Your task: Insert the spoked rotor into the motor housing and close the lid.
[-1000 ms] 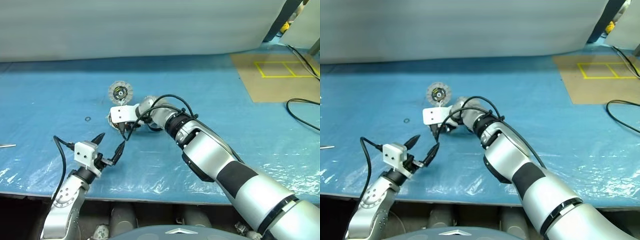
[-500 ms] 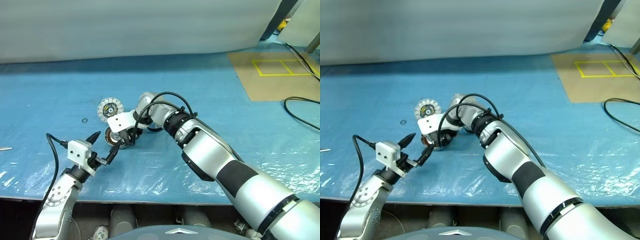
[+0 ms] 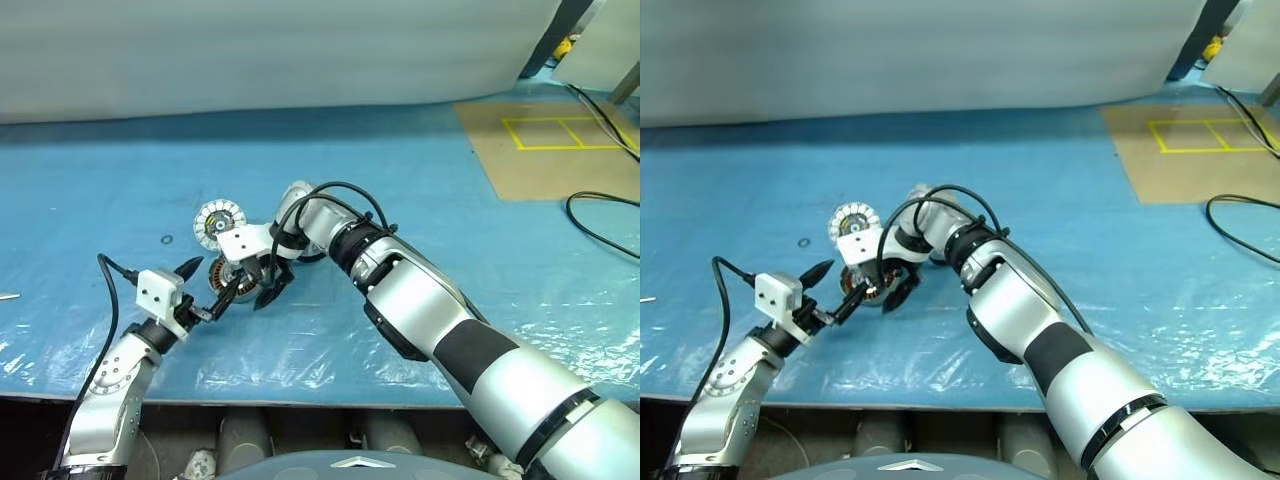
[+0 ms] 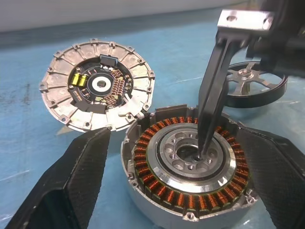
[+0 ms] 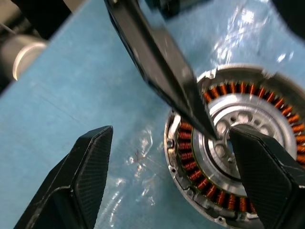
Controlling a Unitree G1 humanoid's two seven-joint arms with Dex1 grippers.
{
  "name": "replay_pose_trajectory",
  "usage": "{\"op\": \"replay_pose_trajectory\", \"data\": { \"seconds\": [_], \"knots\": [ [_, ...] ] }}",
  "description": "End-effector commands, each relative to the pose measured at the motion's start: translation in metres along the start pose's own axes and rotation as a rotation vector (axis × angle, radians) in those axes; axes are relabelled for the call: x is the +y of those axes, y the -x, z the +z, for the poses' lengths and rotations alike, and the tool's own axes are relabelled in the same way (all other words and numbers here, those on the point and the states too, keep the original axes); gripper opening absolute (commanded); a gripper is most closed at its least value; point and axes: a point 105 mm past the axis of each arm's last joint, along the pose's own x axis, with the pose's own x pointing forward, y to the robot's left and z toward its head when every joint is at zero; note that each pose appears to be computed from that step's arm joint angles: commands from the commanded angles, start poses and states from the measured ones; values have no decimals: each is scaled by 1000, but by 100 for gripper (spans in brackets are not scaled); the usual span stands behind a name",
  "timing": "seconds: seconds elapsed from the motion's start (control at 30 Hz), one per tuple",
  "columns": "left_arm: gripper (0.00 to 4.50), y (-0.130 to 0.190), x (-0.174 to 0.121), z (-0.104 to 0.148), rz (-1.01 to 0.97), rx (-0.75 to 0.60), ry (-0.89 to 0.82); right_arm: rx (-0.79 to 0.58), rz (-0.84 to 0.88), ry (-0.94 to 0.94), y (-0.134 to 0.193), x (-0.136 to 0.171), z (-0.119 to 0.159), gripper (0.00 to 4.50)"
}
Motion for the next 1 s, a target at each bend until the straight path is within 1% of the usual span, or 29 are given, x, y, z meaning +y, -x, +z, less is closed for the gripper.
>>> {"op": "replay_pose_trajectory", "data": {
  "seconds": [0.03, 0.13, 0.2, 0.27, 0.37, 0.47, 0.53, 0.6, 0.7, 0.83, 0.93, 1.0],
  "knots": [
    [450, -3, 17, 16, 54, -67, 18, -189, 7, 147, 26, -7, 71, 409],
    [450, -9, 32, 18, 125, -74, 10, -369, -83, 100, 52, -16, 89, 409],
    [450, -13, 36, 21, 139, -90, 9, -464, -174, 68, 69, -24, 93, 409],
    [450, -19, 43, 22, 166, -94, -4, -539, -327, 41, 87, -35, 87, 409],
    [450, -29, 52, 24, 207, -94, -34, -611, -538, -60, 107, -49, 62, 409],
    [450, -36, 59, 26, 239, -102, -40, -627, -689, -130, 118, -55, 37, 409],
    [450, -40, 66, 26, 276, -103, -35, -628, -775, -212, 125, -55, 13, 409],
    [450, -42, 75, 26, 329, -99, -34, -606, -838, -271, 128, -54, -7, 409],
    [450, -50, 95, 23, 441, -69, -52, -586, -886, -332, 129, -44, -31, 409],
    [450, -58, 121, 21, 607, -28, -90, -587, -931, -386, 135, -32, -46, 409],
    [450, -58, 130, 21, 667, -29, -84, -574, -956, -411, 138, -27, -53, 409],
    [450, -59, 135, 16, 704, -12, -63, -555, -977, -419, 142, -24, -58, 409]
  ]
}}
